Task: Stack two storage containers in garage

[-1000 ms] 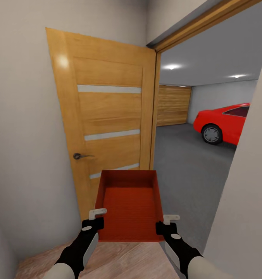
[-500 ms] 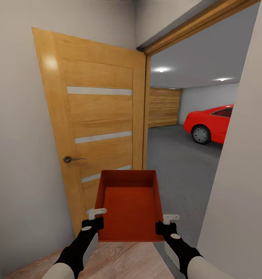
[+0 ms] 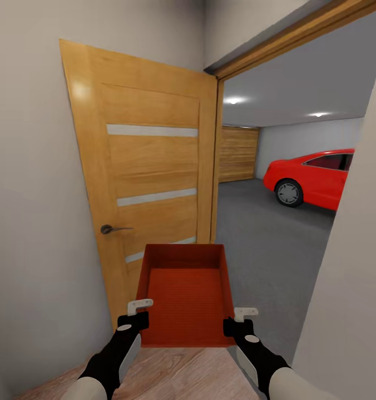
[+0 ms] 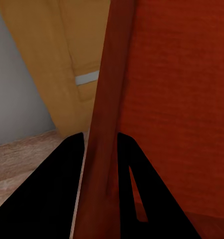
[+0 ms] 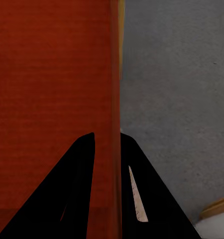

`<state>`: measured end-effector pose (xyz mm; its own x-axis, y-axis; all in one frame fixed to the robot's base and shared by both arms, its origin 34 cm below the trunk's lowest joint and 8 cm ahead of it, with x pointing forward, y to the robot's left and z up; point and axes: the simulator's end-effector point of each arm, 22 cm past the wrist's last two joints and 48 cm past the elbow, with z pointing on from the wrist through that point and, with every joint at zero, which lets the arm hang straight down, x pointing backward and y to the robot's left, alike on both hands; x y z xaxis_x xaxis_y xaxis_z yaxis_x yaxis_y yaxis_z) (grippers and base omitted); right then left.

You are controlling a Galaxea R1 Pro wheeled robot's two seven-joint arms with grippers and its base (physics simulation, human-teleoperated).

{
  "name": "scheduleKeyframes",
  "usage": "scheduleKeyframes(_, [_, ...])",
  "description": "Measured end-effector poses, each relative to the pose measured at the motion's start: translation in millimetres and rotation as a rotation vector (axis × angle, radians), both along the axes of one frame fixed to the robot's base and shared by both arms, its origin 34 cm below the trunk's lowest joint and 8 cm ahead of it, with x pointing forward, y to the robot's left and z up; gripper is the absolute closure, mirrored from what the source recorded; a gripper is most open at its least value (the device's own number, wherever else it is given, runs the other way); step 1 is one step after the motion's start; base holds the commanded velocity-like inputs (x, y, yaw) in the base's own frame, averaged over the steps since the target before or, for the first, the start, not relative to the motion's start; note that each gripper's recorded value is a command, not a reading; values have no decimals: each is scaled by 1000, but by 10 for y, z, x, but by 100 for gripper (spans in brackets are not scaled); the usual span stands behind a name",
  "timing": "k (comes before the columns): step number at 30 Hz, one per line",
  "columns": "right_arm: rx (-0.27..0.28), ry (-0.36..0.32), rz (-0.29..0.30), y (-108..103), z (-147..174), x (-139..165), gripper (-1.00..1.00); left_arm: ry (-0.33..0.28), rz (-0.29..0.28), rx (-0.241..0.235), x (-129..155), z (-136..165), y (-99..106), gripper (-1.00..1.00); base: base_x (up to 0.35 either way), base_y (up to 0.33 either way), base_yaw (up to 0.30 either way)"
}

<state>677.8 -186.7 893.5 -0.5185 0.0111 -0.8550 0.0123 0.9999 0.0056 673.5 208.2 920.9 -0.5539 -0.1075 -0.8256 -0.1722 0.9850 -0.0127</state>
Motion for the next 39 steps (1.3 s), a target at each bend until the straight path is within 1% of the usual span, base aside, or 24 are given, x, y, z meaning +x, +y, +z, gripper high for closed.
scheduleKeyframes(13, [2, -4, -2, 1, 5, 2, 100, -3, -1, 2, 7, 12, 0, 100, 0, 258, 0])
scheduleKeyframes(16, [1, -3, -1, -2, 6, 3, 100, -3, -1, 1, 6, 11, -3, 100, 0, 175, -97])
scheduleKeyframes(39, [-2, -14, 0, 6, 84, 17, 100, -15, 1, -2, 12, 76, 6, 100, 0, 10, -243])
